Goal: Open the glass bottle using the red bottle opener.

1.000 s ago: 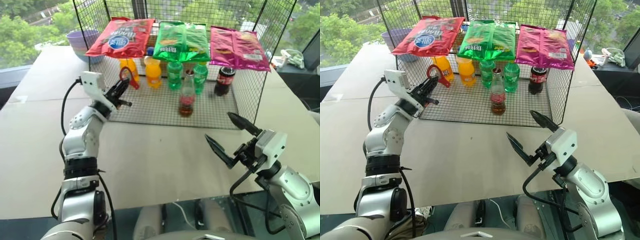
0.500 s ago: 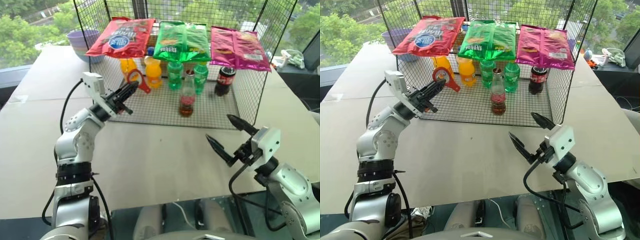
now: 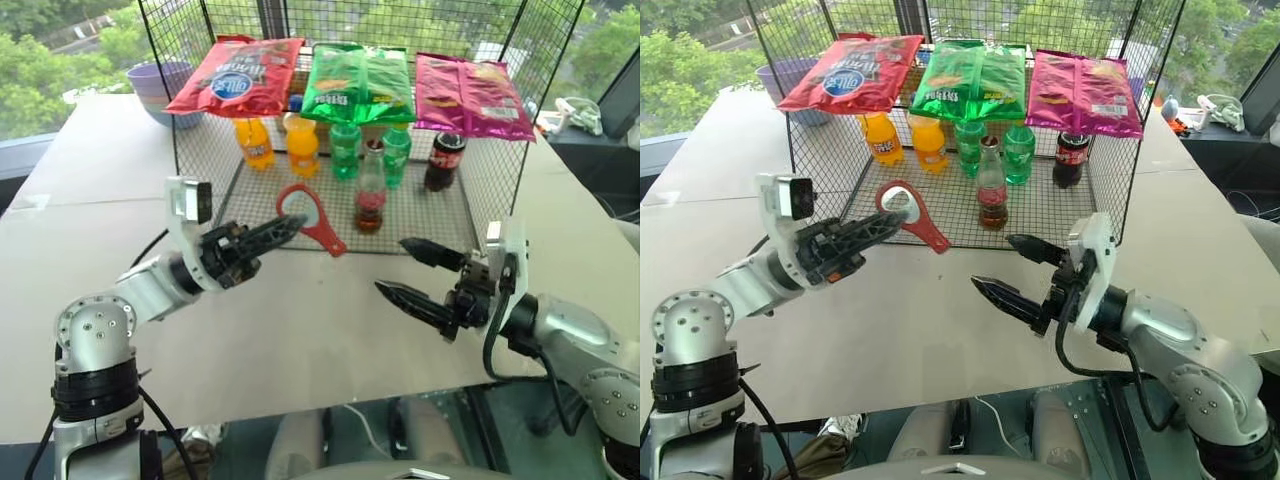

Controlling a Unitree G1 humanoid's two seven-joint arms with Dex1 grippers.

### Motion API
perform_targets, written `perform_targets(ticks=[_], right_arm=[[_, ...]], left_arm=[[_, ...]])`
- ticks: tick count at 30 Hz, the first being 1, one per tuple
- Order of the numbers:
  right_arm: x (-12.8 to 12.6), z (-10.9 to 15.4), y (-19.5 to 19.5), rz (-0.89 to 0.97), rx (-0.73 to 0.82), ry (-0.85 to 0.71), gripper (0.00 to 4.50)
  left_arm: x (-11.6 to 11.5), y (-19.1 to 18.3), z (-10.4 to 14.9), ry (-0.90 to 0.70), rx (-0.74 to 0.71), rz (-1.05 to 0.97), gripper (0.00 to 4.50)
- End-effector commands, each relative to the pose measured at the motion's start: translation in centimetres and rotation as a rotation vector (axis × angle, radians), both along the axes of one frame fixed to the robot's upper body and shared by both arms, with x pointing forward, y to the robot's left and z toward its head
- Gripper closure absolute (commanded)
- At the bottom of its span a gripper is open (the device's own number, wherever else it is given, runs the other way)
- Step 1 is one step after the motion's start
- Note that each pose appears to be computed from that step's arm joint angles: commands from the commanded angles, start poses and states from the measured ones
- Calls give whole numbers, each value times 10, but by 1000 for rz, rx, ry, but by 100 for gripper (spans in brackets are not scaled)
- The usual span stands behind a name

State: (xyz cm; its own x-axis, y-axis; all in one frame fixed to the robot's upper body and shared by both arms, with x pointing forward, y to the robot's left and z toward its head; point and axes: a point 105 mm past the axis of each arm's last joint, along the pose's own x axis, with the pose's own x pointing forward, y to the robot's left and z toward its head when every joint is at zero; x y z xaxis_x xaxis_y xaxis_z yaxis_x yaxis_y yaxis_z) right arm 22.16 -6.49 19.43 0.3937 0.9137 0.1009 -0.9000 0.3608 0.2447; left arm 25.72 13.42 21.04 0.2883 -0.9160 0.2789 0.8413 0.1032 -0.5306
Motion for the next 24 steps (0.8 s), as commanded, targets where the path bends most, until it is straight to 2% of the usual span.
perform_targets(ticks=[1, 8, 14, 16, 19, 24], right_arm=[[-2, 5, 5, 53, 40, 44, 0], [8, 14, 19, 125, 145, 166, 0], [8, 15, 27, 172, 138, 199, 0], [6, 14, 29, 192, 113, 197, 53], [5, 14, 31, 206, 101, 197, 174], [8, 14, 30, 198, 86, 189, 174]], left_arm=[[-6, -12, 7, -46, 4, -43, 448], [-9, -30, 3, -60, 2, -94, 448], [-7, -35, 3, -71, 6, -107, 448], [-6, -35, 5, -75, 6, -110, 450], [-6, -35, 5, -80, 13, -117, 450], [-8, -35, 3, -81, 23, -128, 450]])
